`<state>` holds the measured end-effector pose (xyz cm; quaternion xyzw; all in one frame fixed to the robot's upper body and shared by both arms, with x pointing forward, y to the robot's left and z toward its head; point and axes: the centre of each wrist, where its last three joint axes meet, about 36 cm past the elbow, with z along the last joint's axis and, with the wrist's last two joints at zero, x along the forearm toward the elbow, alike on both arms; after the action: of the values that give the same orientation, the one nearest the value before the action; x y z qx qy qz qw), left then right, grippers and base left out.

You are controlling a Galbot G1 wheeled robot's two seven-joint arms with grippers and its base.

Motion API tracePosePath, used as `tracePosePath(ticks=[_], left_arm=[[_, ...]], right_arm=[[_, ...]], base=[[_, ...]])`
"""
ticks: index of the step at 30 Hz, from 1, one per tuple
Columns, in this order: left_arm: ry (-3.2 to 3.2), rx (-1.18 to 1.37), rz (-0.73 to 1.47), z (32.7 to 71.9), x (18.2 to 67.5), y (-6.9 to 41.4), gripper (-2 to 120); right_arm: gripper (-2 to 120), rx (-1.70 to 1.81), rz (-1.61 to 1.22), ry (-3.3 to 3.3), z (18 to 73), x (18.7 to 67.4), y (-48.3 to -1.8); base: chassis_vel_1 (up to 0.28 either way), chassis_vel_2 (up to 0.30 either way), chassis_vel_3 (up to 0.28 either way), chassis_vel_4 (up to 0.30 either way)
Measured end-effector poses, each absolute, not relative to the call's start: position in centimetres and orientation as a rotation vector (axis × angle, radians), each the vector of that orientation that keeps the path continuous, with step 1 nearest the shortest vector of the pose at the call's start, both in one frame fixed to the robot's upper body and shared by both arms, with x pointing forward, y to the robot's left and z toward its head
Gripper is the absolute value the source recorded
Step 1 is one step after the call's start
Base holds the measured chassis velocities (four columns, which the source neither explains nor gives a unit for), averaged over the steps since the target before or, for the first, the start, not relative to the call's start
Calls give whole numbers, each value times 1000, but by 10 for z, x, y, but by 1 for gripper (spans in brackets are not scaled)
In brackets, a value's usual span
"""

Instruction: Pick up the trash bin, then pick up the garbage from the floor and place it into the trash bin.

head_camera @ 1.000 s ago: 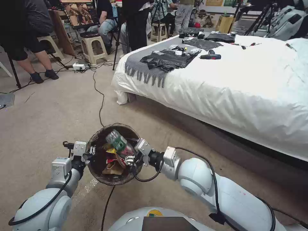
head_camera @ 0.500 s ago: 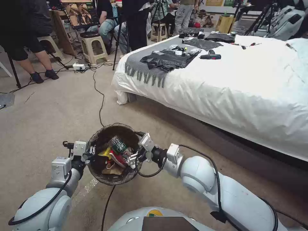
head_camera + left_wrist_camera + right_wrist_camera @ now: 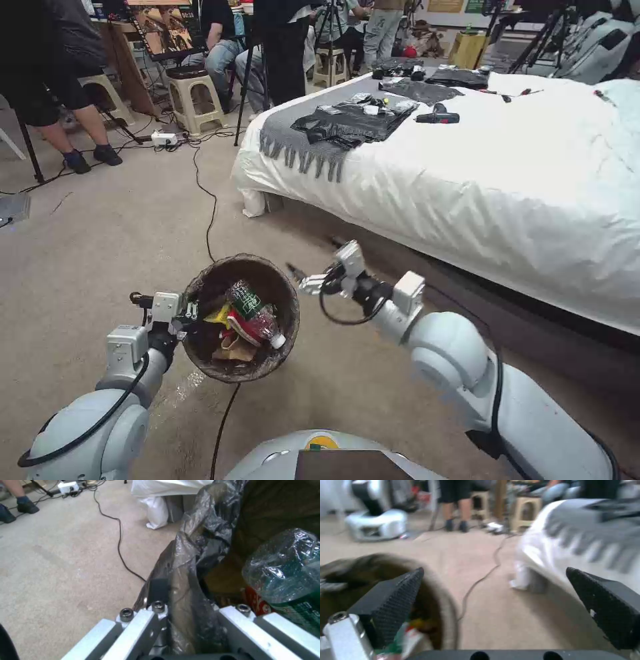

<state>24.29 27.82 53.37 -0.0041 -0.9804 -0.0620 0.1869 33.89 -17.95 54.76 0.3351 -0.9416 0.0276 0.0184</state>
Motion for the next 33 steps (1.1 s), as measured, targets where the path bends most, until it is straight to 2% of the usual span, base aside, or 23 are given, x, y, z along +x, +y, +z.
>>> tracePosePath(ticks=[7,13,20,33], left_arm=[[-2766,-6,-166,534,243,279,3],[-2776,4,-148,535,244,280,3],[-2780,-6,-156,536,244,280,3],[-2781,-27,-162,536,245,280,3]], right_arm=[[100,770,-23,-3033,542,332,-212],[100,411,-153,-3132,517,306,-232],[100,141,67,-3211,482,274,-254],[100,-63,131,-3225,473,237,-269]], base=[[0,0,0,0],[0,0,0,0],[0,0,0,0],[0,0,0,0]])
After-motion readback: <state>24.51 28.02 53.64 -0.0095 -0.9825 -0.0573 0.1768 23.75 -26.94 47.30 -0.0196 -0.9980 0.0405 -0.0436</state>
